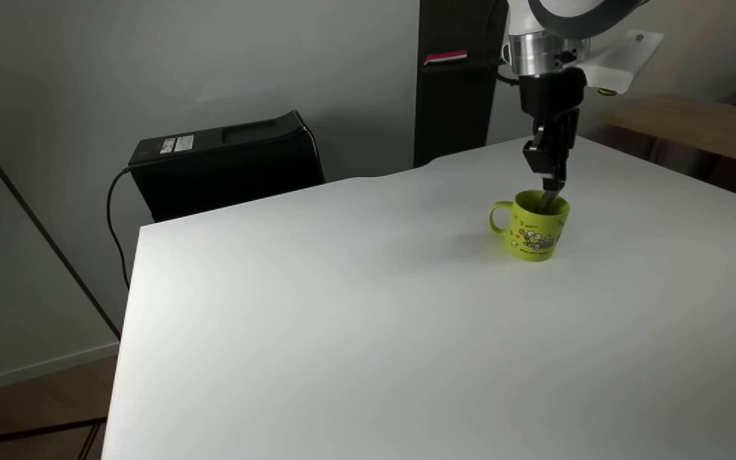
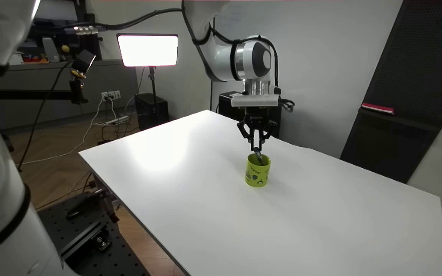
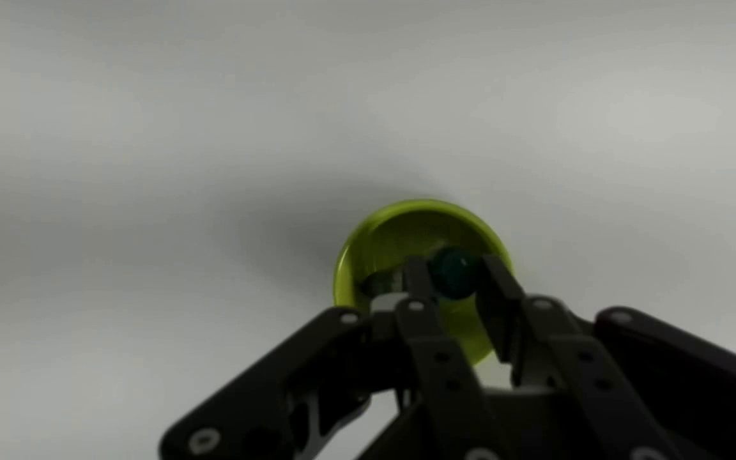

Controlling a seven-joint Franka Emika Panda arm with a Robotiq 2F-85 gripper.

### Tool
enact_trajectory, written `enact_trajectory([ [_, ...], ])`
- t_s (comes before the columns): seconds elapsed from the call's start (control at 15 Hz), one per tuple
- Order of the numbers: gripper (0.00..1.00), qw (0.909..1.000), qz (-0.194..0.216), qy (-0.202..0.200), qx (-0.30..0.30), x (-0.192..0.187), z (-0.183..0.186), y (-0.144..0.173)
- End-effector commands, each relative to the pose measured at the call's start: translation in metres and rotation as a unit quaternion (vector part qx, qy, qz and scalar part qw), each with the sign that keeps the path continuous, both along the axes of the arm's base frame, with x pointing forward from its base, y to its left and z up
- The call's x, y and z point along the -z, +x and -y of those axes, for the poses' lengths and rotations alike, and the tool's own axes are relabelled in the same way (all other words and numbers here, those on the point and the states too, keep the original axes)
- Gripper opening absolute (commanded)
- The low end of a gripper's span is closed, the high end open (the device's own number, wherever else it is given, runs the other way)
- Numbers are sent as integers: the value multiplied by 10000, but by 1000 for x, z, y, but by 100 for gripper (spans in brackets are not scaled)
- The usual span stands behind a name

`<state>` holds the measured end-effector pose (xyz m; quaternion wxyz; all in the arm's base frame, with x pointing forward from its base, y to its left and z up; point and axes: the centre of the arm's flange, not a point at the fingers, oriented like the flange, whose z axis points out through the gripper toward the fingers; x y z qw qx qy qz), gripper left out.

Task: Remove the marker from the mug and put it on the table

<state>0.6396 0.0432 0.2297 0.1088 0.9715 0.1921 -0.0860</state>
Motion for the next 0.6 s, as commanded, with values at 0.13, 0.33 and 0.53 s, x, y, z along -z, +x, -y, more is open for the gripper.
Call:
enact_trajectory([
  [0.13,6,9989,189,103,412,-54,9,24],
  [0.33,6,9971,36,346,681,-84,19,30],
  [0.53,6,9928,-205,678,970,-116,31,35],
])
